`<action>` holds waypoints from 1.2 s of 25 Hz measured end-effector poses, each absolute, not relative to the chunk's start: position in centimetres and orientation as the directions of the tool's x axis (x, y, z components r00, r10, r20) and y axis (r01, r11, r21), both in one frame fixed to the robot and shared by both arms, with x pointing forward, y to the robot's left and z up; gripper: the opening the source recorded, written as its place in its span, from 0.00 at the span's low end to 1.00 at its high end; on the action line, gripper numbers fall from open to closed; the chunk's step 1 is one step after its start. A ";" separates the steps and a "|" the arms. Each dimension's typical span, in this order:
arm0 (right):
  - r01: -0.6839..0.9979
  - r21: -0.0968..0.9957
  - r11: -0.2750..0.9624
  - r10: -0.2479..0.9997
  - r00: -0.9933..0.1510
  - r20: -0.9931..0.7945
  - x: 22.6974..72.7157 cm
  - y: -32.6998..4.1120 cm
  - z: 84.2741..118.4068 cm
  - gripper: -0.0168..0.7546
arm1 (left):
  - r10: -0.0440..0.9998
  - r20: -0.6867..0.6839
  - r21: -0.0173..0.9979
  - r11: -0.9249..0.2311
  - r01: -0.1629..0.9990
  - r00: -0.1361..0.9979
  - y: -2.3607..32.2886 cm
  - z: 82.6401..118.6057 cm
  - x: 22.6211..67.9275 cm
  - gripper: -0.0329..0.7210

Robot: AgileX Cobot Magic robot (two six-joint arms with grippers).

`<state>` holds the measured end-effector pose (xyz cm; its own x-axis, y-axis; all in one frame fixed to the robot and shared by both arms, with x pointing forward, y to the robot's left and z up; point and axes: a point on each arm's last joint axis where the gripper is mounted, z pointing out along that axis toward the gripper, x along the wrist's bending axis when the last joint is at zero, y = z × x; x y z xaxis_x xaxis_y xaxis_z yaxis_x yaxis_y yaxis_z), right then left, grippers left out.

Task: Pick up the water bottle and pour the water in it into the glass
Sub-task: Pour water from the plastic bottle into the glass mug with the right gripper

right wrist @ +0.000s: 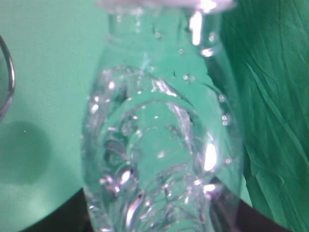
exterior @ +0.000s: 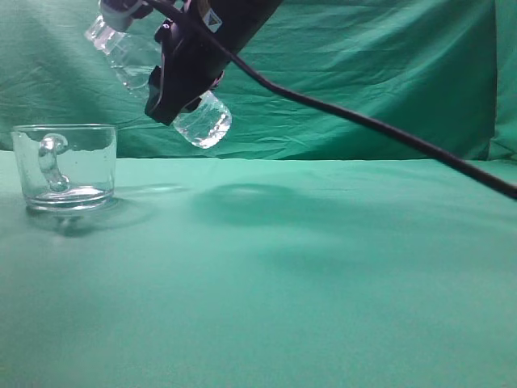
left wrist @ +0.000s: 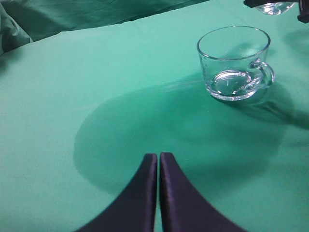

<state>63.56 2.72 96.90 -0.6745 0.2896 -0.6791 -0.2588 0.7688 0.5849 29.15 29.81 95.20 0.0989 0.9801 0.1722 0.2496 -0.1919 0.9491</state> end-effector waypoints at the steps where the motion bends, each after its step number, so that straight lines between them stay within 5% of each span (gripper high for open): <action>1: -0.274 0.576 0.770 0.277 -0.670 -0.689 63.6 2.9 96.9 0.44 | 0.980 0.172 0.949 -0.192 0.250 0.099 29.8 95.2 29.1 0.04; 13: -0.522 0.307 0.796 -0.021 -0.529 -0.848 63.4 3.2 97.0 0.44 | 0.980 0.172 0.949 -0.192 0.250 0.099 29.8 95.2 29.1 0.04; 30: -0.617 0.108 0.780 -0.198 -0.407 -0.892 63.5 3.2 96.9 0.44 | 0.980 0.172 0.949 -0.192 0.250 0.099 29.8 95.2 29.1 0.04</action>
<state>63.47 3.16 96.95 -0.4070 -0.1977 -0.8918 -0.6165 0.7798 0.1085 29.15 29.81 95.20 0.0989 0.9801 0.1722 0.2496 -0.1919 0.9491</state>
